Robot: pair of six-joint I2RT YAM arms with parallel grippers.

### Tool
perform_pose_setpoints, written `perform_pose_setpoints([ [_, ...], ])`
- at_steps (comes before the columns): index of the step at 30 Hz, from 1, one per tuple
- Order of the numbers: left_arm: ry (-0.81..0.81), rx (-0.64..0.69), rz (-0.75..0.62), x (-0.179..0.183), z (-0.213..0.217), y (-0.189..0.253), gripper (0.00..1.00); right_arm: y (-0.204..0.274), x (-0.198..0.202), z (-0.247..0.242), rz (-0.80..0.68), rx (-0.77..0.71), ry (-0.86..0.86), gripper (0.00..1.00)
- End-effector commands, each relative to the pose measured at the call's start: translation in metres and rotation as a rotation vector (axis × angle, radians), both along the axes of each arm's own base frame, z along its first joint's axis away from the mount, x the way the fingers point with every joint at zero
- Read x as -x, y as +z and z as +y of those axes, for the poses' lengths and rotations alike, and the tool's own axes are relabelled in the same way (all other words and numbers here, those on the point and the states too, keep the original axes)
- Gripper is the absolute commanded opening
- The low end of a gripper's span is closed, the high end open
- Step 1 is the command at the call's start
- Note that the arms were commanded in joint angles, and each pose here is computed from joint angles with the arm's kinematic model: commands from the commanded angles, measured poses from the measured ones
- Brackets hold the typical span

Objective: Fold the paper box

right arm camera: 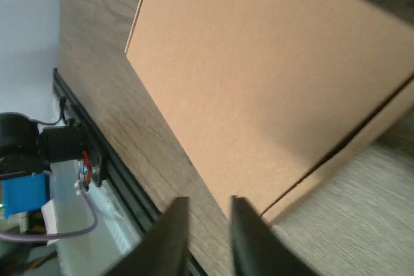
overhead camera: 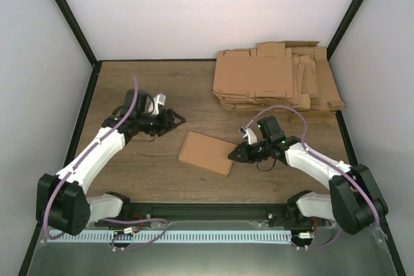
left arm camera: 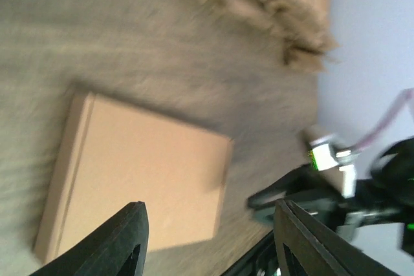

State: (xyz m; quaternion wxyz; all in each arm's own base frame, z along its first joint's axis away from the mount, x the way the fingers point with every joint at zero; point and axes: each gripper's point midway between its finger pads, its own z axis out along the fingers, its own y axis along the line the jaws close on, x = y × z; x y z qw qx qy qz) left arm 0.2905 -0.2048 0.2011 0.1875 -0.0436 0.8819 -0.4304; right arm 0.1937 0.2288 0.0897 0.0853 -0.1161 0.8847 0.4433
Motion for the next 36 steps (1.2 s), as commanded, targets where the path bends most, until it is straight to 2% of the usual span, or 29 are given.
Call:
perform_pose_setpoints([
  [1, -0.033, -0.075, 0.175, 0.038, 0.007, -0.058, 0.57, 0.026, -0.022, -0.014, -0.116, 0.101, -0.097, 0.37],
  [3, -0.046, -0.093, 0.213, 0.049, 0.004, -0.071, 0.57, 0.028, -0.025, -0.019, -0.119, 0.13, -0.12, 0.45],
  [5, -0.057, -0.111, 0.253, 0.061, -0.001, -0.081, 0.57, 0.02, -0.023, -0.024, -0.102, 0.163, -0.136, 0.46],
  [9, -0.072, -0.12, 0.309, 0.088, -0.014, -0.093, 0.5, 0.004, -0.009, -0.023, -0.044, 0.156, -0.116, 0.47],
  [11, -0.072, -0.103, 0.33, 0.101, -0.018, -0.1, 0.41, -0.001, -0.006, -0.022, -0.019, 0.156, -0.129, 0.53],
  [13, -0.071, -0.086, 0.345, 0.111, -0.022, -0.109, 0.3, -0.01, -0.008, -0.025, 0.011, 0.183, -0.165, 0.54],
  [14, -0.068, -0.078, 0.354, 0.114, -0.023, -0.113, 0.23, -0.017, -0.009, -0.028, 0.034, 0.208, -0.188, 0.52],
  [16, -0.073, -0.067, 0.38, 0.119, -0.025, -0.123, 0.1, -0.026, -0.009, -0.028, 0.069, 0.224, -0.201, 0.4],
  [17, -0.071, -0.072, 0.385, 0.121, -0.025, -0.127, 0.05, -0.03, -0.008, -0.027, 0.089, 0.229, -0.203, 0.38],
  [23, -0.069, -0.087, 0.405, 0.122, -0.025, -0.149, 0.04, -0.045, 0.001, -0.023, 0.13, 0.291, -0.21, 0.37],
  [29, -0.028, -0.077, 0.384, 0.106, -0.03, -0.161, 0.04, -0.048, -0.003, -0.016, 0.153, 0.286, -0.22, 0.43],
  [33, 0.065, -0.095, 0.367, 0.086, -0.02, -0.174, 0.04, -0.035, -0.026, 0.037, 0.124, 0.183, -0.139, 0.48],
  [36, 0.219, -0.094, 0.364, 0.048, 0.018, -0.186, 0.04, -0.011, -0.067, 0.106, 0.07, 0.043, -0.056, 0.49],
])
